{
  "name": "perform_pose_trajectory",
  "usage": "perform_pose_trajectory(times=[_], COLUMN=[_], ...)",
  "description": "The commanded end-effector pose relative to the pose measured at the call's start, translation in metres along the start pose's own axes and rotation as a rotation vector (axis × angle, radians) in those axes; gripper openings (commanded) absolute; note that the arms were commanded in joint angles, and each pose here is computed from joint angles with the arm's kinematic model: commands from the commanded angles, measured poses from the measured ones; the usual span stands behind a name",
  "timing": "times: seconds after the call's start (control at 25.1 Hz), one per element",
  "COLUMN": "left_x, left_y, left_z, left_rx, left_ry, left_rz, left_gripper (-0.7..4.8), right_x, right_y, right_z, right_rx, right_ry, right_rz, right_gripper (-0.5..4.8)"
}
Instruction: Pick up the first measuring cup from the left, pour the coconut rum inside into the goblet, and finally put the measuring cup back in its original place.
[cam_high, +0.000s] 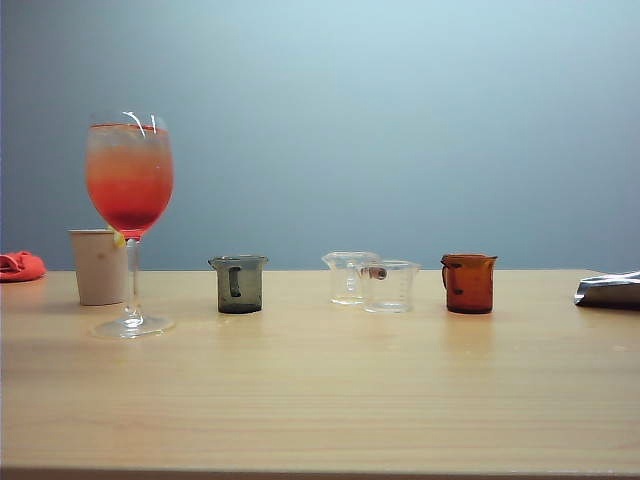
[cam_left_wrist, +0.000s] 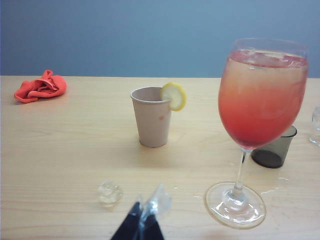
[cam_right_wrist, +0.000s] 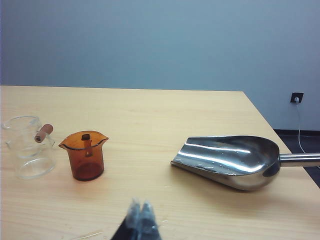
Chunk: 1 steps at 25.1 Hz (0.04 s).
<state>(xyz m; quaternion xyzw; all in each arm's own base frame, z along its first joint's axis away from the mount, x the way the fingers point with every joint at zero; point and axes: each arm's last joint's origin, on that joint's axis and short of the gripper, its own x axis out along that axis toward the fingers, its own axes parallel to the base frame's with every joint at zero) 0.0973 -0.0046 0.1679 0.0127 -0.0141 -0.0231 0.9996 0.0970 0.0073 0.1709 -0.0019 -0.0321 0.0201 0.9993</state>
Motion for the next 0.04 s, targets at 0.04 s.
perform_pose_trajectory(times=[0.04], left_x=[-0.0002], left_y=[-0.0001], left_z=[0.0016], left_rx=[0.0], left_ry=[-0.011], left_rz=[-0.004], left_gripper=[-0.04], right_x=[0.0002], right_y=[0.0], right_z=[-0.0019], right_rx=[0.0], right_ry=[0.01], right_rz=[0.0], right_gripper=[-0.01])
